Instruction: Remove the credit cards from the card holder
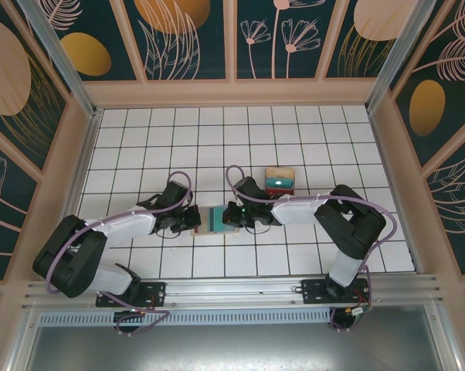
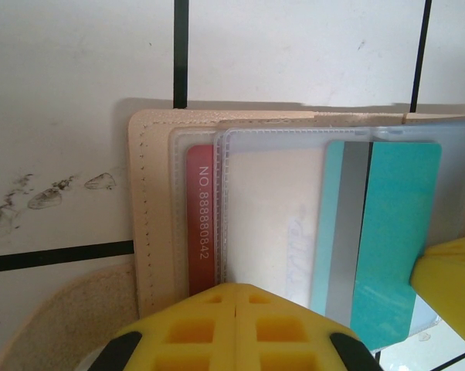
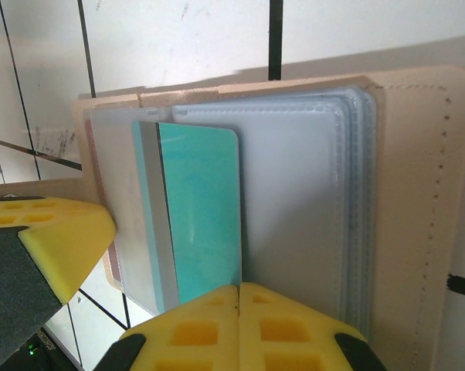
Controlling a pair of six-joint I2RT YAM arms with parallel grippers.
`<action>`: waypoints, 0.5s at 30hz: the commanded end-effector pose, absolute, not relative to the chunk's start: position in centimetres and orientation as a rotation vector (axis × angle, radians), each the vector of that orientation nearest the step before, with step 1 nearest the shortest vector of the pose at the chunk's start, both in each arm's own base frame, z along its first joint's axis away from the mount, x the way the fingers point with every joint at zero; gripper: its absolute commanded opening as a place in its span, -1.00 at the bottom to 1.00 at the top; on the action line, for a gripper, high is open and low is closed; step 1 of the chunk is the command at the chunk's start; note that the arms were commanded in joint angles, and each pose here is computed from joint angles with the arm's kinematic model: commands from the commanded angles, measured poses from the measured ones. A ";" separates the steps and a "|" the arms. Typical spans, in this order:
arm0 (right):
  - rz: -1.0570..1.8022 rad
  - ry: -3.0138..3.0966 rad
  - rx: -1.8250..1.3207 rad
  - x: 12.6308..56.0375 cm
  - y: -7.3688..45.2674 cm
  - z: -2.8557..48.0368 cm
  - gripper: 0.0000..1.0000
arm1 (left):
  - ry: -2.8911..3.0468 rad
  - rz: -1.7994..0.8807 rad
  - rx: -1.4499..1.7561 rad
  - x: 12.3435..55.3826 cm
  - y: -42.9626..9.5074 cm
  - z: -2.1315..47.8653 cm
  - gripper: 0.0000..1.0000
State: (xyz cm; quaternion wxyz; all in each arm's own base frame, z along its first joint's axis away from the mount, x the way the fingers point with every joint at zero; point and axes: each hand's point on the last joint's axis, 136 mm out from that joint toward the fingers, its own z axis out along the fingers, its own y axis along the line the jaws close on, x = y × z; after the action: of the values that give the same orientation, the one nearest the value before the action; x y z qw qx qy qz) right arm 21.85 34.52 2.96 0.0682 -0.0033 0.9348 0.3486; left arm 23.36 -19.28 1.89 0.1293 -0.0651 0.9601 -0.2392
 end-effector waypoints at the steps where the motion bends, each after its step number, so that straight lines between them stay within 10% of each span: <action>1: 1.060 2.796 -0.006 22.4 34.7 3.4 -1.00 | 2.845 -0.642 -0.199 22.5 -18.5 0.9 -1.00; 15: 1.037 2.798 0.000 22.7 33.7 3.1 -1.00 | 2.850 -0.650 -0.192 22.3 -18.6 0.8 -1.00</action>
State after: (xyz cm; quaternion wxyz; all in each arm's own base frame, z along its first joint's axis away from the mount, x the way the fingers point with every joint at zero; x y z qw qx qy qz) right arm 22.13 34.33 2.96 0.0693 -0.0020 0.9346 0.3488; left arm 23.36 -19.29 1.89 0.1294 -0.0649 0.9601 -0.2394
